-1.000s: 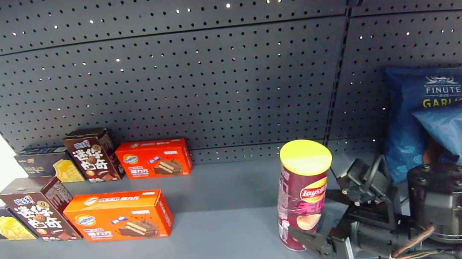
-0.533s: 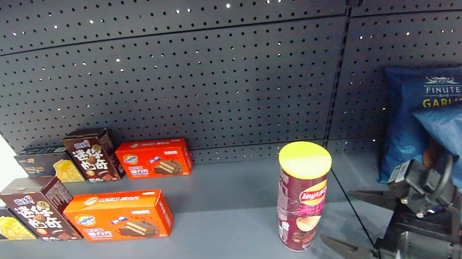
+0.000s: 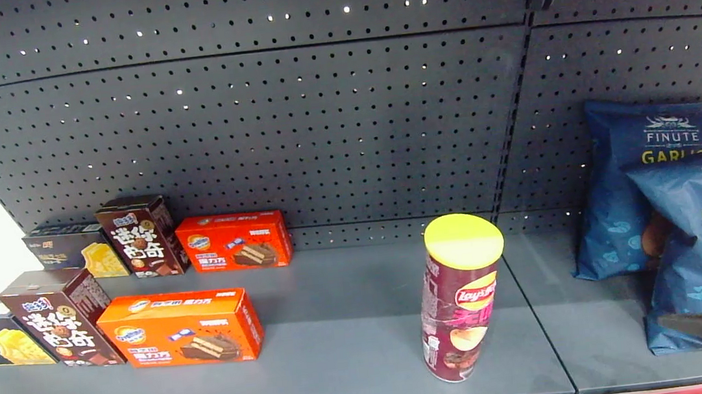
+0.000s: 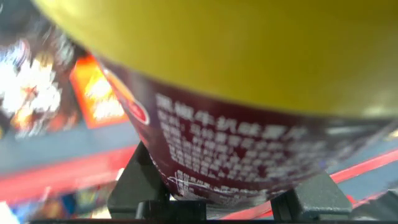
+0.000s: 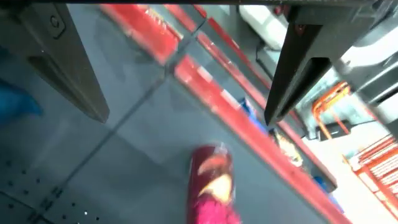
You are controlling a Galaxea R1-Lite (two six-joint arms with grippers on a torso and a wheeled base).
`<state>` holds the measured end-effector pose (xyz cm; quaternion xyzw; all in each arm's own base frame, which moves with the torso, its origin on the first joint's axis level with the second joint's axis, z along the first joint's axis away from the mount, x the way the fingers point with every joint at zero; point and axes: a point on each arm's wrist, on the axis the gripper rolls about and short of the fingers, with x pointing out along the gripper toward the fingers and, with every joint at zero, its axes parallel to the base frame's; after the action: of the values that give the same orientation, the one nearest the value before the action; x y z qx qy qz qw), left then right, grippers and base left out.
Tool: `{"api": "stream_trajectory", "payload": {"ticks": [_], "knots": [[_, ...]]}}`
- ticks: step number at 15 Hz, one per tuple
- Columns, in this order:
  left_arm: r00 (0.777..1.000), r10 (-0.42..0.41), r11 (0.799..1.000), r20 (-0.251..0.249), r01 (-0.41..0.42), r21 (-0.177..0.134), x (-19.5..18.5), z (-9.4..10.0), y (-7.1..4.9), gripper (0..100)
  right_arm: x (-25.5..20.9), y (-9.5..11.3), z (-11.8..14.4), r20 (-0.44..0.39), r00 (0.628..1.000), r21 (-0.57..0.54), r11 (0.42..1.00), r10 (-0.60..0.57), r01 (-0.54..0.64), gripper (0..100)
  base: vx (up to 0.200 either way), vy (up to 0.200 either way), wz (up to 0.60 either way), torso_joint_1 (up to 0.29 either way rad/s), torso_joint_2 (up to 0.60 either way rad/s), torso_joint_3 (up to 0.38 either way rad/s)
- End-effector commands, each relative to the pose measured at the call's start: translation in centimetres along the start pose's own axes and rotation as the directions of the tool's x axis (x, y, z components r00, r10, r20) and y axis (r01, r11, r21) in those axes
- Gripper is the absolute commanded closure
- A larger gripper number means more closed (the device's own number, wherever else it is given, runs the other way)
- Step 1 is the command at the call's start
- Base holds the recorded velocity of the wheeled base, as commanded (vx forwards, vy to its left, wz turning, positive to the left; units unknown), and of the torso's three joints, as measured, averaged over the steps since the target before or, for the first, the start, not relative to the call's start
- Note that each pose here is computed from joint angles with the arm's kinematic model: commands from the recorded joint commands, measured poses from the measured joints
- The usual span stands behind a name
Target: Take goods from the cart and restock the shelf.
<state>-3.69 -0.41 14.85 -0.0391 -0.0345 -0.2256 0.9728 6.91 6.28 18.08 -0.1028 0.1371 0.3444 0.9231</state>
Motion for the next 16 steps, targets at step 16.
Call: {"api": "stream_trajectory", "payload": {"ticks": [16], "knots": [[0.869, -0.41, 0.908, -0.278, 0.359, -0.215, 12.9, 8.1, 2.5, 100, -0.1, 0.2, -1.2, 0.011, 1.0, 0.162, 0.987, 0.013, -0.015, 0, 0.0, 0.0, 0.0, 0.0, 0.0, 0.0]]}}
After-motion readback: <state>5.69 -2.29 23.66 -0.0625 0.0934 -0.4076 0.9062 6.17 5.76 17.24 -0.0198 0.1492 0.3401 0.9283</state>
